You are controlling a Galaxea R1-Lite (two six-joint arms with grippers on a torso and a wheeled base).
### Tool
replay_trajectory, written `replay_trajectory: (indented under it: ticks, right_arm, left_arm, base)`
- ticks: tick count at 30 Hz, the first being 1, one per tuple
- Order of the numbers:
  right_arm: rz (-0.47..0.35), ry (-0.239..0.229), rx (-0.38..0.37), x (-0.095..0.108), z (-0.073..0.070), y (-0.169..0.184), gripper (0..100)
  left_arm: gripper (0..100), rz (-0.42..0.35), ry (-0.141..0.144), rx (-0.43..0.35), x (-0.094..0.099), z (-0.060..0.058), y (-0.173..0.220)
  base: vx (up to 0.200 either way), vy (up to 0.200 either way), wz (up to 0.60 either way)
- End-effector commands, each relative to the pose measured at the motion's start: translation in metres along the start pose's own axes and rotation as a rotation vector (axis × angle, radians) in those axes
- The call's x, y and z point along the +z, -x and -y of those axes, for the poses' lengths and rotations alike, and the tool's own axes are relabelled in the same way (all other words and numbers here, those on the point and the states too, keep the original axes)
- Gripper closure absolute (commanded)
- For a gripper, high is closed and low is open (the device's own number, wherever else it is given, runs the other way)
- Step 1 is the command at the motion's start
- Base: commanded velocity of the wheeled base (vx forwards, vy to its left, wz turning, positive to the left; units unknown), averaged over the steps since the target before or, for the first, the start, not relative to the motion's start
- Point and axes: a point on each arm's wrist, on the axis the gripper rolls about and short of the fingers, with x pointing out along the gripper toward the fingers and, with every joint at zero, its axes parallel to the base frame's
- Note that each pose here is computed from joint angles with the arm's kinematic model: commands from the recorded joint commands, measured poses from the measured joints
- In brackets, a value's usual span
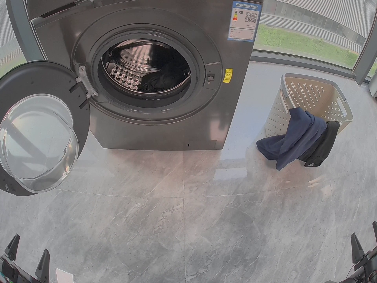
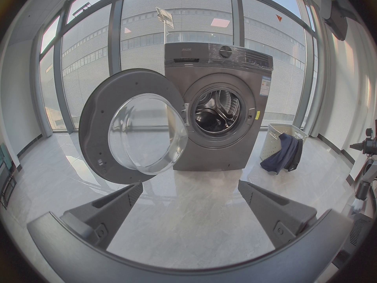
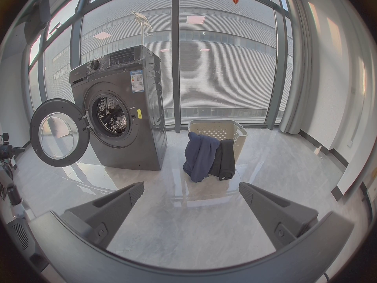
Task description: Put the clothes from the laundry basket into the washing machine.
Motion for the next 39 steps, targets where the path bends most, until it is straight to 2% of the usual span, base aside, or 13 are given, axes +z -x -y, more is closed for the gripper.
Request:
replay_trajectory:
  ticks: [1, 8, 17, 39]
  right_arm:
    - [-0.012, -0.002, -0.001, -0.0045, 0.0, -0.0009, 0]
    - [-0.012, -0.004, 0.002, -0.0045, 0.0001, -0.0009, 0]
    - [-0.014, 0.001, 0.0, -0.0049, 0.0001, -0.0011, 0]
    - [-0.014, -0.002, 0.0, -0.0049, 0.0001, -0.0011, 0]
  left_arm:
    - [0, -0.01, 0.001, 0.0, -0.0049, 0.0, -0.0008]
    - [0, -0.012, -0.013, -0.017, -0.0051, 0.0004, -0.0008]
    - [0, -0.012, -0.011, -0.017, -0.0051, 0.0004, -0.0008]
    - [0, -0.012, -0.011, -0.016, -0.0051, 0.0004, -0.0008]
  base:
    - [0.0, -0.2, 0.0]
    - [0.171, -0.029, 0.0]
    - [0.2, -0.2, 0.0]
    - [0.0, -0.2, 0.0]
